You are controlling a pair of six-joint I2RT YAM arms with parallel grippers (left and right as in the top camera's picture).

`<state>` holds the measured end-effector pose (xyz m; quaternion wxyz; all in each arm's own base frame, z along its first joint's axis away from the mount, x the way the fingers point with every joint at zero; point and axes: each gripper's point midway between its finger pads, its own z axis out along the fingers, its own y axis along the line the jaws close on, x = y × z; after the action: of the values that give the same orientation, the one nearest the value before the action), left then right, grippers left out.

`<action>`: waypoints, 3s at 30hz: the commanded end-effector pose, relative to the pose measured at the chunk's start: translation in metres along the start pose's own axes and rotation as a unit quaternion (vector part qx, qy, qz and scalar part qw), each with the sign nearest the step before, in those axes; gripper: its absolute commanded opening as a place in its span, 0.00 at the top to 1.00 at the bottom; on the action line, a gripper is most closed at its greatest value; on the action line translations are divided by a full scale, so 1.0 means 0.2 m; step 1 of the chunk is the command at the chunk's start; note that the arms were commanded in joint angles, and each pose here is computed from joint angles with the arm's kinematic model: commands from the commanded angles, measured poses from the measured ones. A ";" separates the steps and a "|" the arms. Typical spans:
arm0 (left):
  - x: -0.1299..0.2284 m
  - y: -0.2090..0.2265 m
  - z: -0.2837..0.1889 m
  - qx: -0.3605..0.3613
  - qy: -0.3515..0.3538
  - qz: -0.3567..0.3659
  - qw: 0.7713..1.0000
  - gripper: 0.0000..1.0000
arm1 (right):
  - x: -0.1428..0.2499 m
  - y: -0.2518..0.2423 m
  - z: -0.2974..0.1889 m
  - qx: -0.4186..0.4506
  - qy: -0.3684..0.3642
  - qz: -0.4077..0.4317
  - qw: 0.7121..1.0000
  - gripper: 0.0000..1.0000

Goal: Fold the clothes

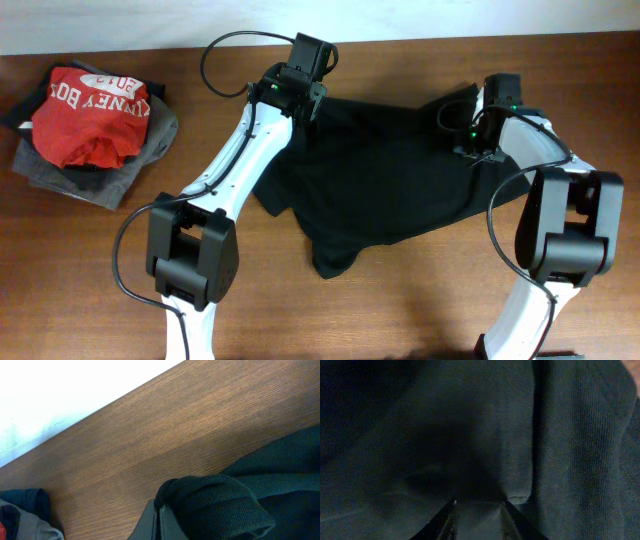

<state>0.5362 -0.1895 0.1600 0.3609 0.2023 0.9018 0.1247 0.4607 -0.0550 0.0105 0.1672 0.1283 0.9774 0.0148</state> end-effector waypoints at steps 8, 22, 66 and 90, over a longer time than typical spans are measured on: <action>0.01 0.01 0.03 0.001 0.005 -0.009 1.000 1.00 | -0.02 -0.09 0.10 0.048 -0.008 0.020 0.999 0.67; 0.01 0.01 0.03 0.001 0.004 -0.009 1.000 1.00 | -0.13 -0.15 0.08 0.074 -0.053 0.024 0.995 0.51; 0.00 0.07 0.03 -0.009 0.002 -0.016 1.000 1.00 | -0.34 -0.05 -0.05 0.022 -0.135 0.018 0.990 0.96; -0.19 0.67 -1.16 -0.082 -0.134 -0.067 0.985 1.00 | -0.13 0.01 -1.98 -0.032 -0.306 -0.007 0.951 0.96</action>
<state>0.4574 -0.1326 0.3423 0.4555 0.1571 0.8678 0.1217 0.3741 -0.0572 0.3595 0.4275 0.1235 0.8955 0.0057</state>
